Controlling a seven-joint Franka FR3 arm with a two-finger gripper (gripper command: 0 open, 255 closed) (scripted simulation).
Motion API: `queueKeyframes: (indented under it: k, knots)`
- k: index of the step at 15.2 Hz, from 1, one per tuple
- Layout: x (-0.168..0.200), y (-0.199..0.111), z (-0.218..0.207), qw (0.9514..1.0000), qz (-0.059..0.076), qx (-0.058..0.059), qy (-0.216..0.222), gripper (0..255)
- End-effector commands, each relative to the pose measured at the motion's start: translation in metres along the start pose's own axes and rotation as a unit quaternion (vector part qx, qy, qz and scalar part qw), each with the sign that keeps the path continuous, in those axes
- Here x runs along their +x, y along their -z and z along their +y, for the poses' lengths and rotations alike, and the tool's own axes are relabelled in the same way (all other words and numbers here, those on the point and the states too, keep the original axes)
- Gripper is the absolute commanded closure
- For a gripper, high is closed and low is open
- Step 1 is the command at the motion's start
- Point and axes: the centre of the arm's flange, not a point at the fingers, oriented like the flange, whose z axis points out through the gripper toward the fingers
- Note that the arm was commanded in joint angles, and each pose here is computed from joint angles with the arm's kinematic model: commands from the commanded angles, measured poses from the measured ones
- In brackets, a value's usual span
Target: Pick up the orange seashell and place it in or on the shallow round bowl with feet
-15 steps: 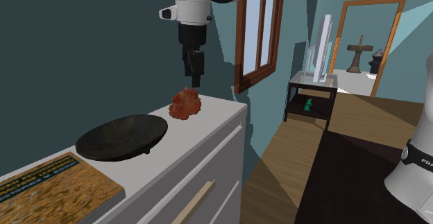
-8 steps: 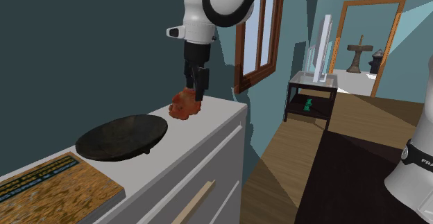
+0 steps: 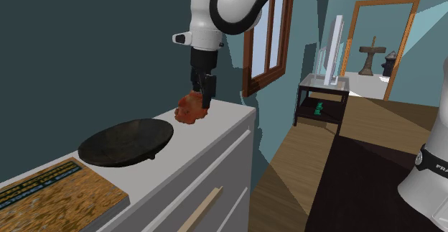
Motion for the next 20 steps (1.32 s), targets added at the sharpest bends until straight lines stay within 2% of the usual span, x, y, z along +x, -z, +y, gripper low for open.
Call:
queueKeyframes:
  k: [1,2,11,20]
  knots:
    - [0.000,0.000,0.000,1.0000,0.000,0.000,0.000,0]
    - [0.000,0.000,0.000,1.0000,0.000,0.000,0.000,255]
    - [0.000,0.000,0.000,1.0000,0.000,0.000,0.000,255]
    - [0.004,0.047,0.005,1.0000,0.000,0.000,0.000,255]
